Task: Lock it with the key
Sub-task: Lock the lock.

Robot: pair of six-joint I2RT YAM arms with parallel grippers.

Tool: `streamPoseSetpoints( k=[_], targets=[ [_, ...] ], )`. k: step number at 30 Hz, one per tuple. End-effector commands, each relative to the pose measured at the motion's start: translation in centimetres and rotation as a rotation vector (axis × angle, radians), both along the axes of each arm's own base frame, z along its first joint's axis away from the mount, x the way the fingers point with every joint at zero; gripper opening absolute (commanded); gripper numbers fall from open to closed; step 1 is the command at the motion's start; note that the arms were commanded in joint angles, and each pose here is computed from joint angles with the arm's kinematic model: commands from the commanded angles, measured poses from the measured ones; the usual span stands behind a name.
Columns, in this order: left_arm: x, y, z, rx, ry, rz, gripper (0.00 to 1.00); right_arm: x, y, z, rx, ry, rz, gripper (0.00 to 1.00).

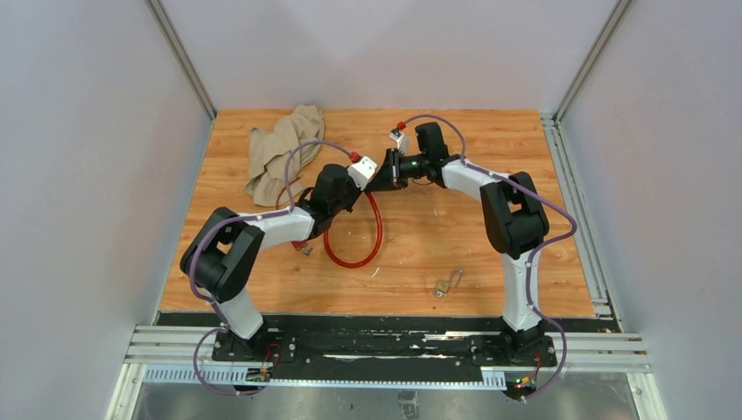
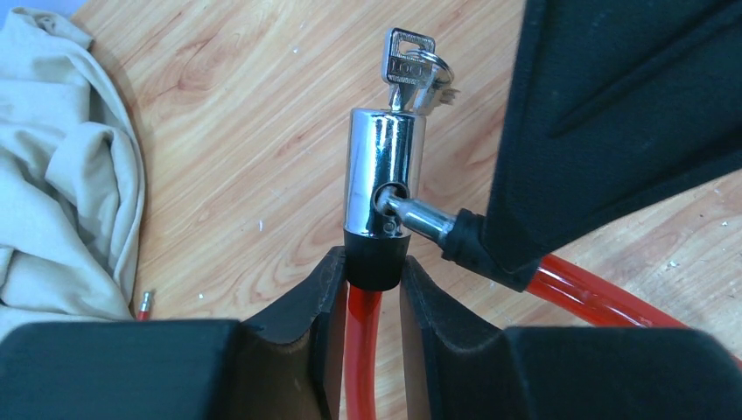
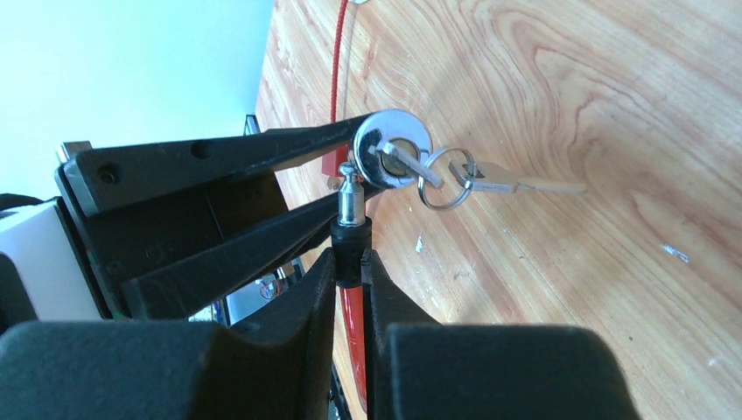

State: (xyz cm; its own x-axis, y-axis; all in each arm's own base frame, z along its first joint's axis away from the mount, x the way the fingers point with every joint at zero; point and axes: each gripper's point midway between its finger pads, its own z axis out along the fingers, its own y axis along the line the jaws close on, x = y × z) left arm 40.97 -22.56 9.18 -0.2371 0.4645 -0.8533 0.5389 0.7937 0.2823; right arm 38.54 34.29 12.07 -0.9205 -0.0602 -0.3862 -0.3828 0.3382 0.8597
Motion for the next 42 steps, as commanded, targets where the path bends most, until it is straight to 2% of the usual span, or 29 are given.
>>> streamPoseSetpoints(
  k=[1, 5, 8, 14, 19, 24, 27, 29, 31, 35, 42],
  targets=[
    [0.4, -1.5, 3.2, -0.043, -0.107, -0.040, 0.00, 0.0, 1.3, 0.4, 0.010, 0.027, 0.018, 0.01],
    [0.4, -1.6, 2.2, -0.040, -0.076, -0.043, 0.00, 0.2, -0.2, -0.3, -0.013, 0.039, -0.009, 0.01],
    [0.0, -1.8, 0.5, -0.013, -0.004, -0.054, 0.00, 0.4, -2.6, -1.1, -0.048, 0.041, -0.046, 0.01],
    [-1.5, -2.8, -3.7, -0.005, 0.296, -0.077, 0.00, 0.2, -7.7, -3.4, -0.210, 0.007, -0.112, 0.01],
    [-1.2, -2.8, -5.9, -0.021, 0.446, -0.019, 0.00, 1.1, -11.2, -5.0, -0.285, 0.031, -0.209, 0.01],
    [-0.7, -2.5, -6.6, -0.056, 0.486, 0.021, 0.00, 0.0, -10.0, -4.2, -0.235, 0.014, -0.121, 0.02],
    [-0.7, -2.6, -6.5, -0.068, 0.485, 0.023, 0.00, -1.3, -8.2, -4.2, -0.233, -0.034, -0.029, 0.17],
    [-0.7, -2.8, -6.4, -0.077, 0.487, 0.022, 0.00, -1.9, -7.2, -4.5, -0.227, -0.025, 0.002, 0.33],
    [-0.8, -2.8, -6.4, -0.083, 0.487, 0.021, 0.00, -2.0, -6.6, -5.5, -0.255, -0.021, 0.004, 0.40],
    [-0.8, -2.8, -6.4, -0.086, 0.489, 0.023, 0.00, -2.2, -5.1, -6.8, -0.275, -0.027, 0.040, 0.44],
    [-0.9, -2.8, -5.9, -0.122, 0.490, 0.022, 0.00, -2.7, -3.8, -9.5, -0.346, -0.078, 0.071, 0.44]
  ],
)
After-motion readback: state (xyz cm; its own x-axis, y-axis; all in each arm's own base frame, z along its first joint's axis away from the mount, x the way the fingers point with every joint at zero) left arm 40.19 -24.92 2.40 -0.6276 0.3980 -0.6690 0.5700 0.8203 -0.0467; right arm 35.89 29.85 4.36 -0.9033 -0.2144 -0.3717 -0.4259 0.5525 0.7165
